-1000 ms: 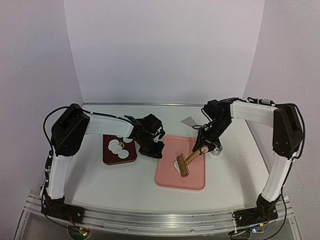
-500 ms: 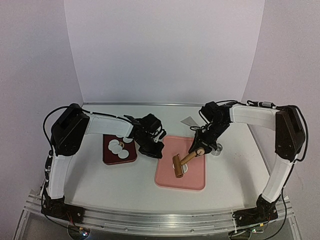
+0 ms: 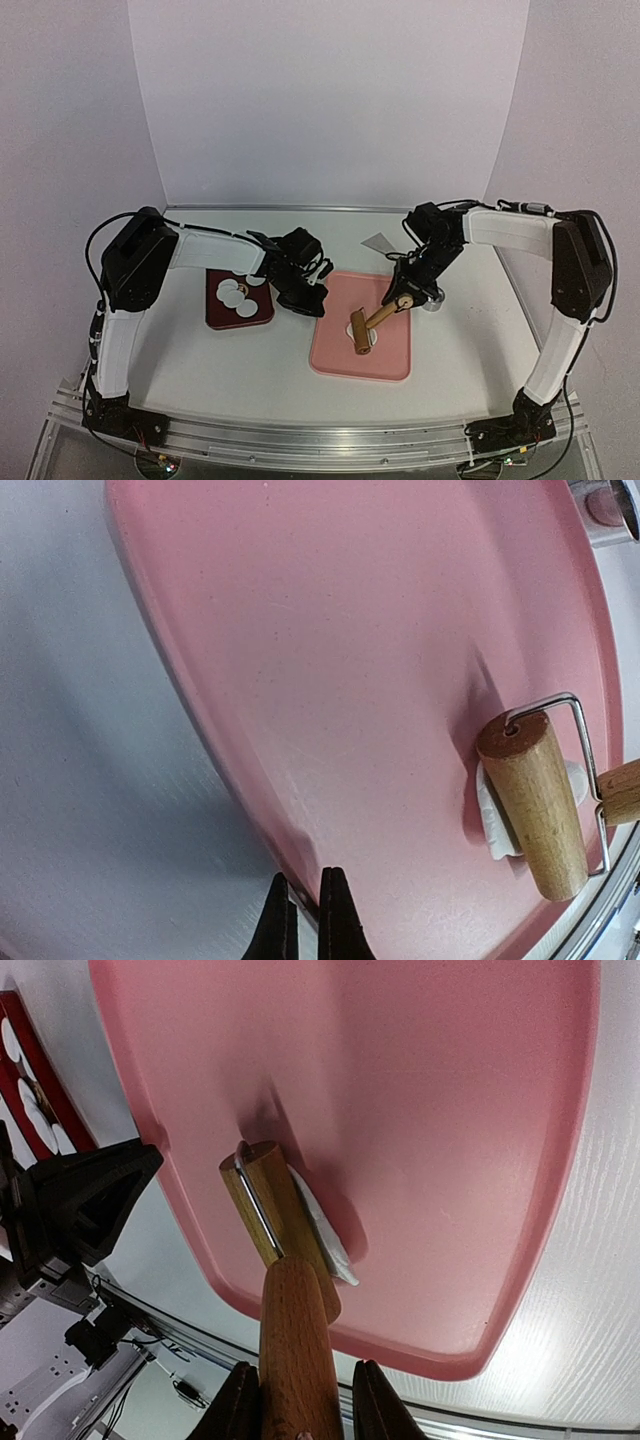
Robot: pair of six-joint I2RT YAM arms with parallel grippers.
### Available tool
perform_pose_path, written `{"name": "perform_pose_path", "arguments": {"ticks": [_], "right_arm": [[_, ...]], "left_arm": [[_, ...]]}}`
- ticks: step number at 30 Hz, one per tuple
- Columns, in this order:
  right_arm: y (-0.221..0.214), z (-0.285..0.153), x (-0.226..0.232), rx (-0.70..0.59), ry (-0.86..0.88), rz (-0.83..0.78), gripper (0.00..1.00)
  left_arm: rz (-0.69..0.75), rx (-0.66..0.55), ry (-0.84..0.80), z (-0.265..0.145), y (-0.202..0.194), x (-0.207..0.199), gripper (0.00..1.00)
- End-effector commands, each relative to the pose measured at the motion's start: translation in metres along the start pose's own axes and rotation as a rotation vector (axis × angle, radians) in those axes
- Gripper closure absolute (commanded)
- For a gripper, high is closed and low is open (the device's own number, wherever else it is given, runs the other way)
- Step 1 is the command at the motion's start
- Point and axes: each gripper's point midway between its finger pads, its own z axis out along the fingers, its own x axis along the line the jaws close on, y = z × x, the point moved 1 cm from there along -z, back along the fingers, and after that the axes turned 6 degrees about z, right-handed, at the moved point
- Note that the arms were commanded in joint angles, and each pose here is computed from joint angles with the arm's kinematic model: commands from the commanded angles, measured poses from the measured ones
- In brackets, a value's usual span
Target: Roll out the dumpling wrappers from the dough
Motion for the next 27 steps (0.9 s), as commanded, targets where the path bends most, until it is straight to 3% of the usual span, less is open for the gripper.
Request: {"name": "perform_pose_path", "arguments": {"ticks": [1, 7, 16, 21, 27], "right_arm": [[0.015, 0.044, -0.086, -0.085, -0.453, 0.087, 1.00], [0.019, 0.035, -0.082, -0.120, -0.424, 0.100, 1.00], [0.012, -0.001, -0.124, -0.147, -0.438, 0.171, 1.00], [0.012, 0.008, -0.125, -0.113, -0.450, 0.156, 1.00], [0.014, 0.038, -0.094, -0.075, -0.444, 0.088, 1.00]], "left_arm": [[0.049, 0.002, -0.045, -0.010, -0.004, -0.014, 1.00], [0.050, -0.010, -0.036, -0.013, -0.001, -0.013, 1.00], [0.045, -0.015, -0.033, -0.013, 0.000, -0.013, 1.00], [0.036, -0.016, -0.035, -0.013, 0.000, -0.013, 1.00], [0.020, -0.018, -0.035, -0.014, 0.000, -0.013, 1.00]]}}
